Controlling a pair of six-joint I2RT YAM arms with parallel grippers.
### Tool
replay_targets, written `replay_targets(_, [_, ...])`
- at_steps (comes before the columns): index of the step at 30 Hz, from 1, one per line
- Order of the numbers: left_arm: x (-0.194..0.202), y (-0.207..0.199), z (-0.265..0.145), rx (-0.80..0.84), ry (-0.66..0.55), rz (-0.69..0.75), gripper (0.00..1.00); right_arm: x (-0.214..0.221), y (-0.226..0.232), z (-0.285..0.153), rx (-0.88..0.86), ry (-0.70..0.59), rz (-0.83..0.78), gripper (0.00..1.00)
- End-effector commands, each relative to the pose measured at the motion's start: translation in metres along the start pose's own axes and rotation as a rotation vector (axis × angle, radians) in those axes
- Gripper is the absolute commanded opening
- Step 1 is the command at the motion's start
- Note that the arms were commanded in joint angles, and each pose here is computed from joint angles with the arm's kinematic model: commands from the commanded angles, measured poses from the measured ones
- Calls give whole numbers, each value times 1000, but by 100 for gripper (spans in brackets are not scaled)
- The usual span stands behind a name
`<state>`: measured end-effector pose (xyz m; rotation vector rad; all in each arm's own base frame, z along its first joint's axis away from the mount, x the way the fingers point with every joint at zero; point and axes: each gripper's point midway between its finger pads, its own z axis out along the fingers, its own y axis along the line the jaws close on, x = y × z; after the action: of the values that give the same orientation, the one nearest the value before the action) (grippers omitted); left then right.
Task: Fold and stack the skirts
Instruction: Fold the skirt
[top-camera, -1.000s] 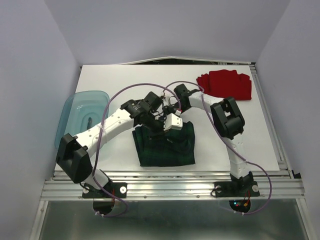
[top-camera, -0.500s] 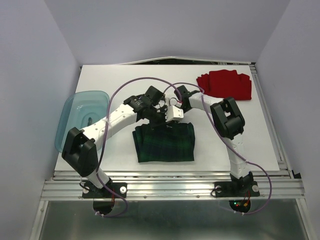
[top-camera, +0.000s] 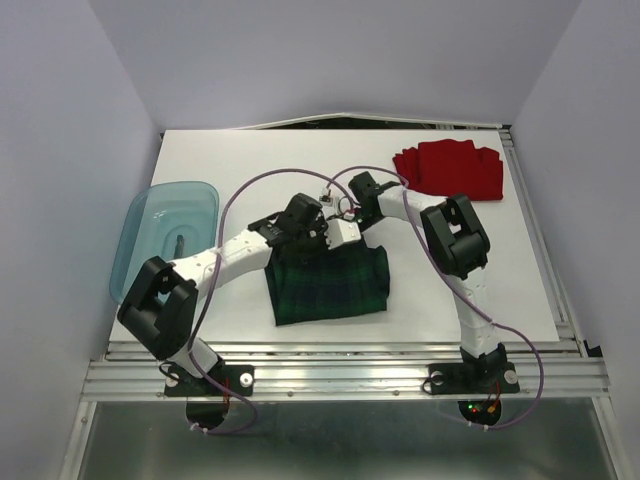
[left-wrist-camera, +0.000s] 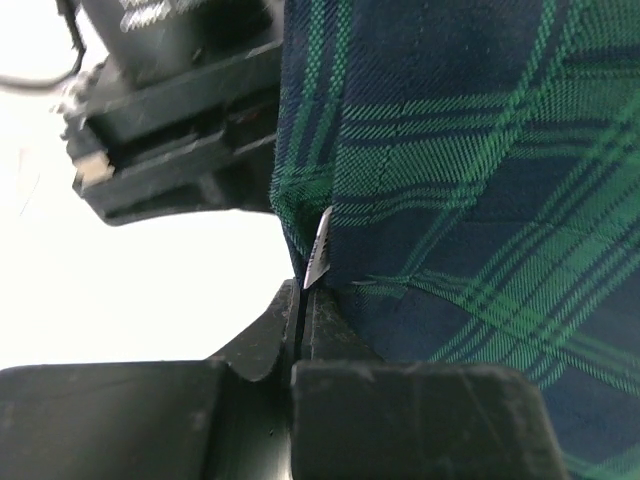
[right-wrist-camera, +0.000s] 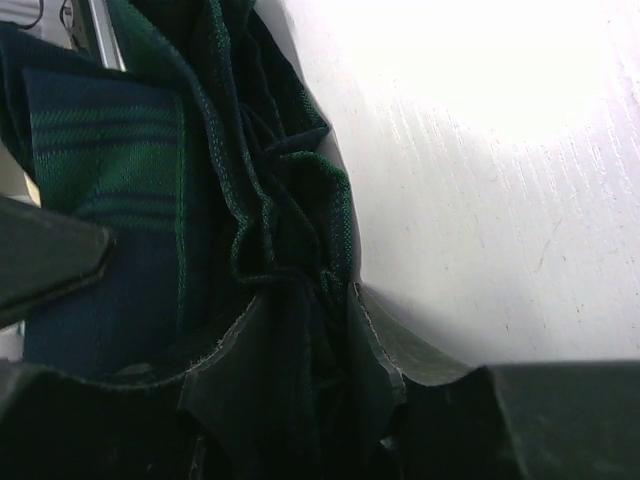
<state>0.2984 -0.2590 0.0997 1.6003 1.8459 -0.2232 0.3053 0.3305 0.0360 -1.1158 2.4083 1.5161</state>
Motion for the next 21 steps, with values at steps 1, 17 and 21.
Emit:
replay_targets(1, [-19, 45, -22, -262, -111, -35, 0, 18, -4, 5, 27, 51, 19, 43])
replay_targets(17, [5, -18, 20, -166, -87, 43, 0, -53, -51, -28, 469, -117, 141, 50])
replay_targets(21, [10, -23, 24, -151, -67, 53, 0, -72, -55, -43, 562, -174, 156, 55])
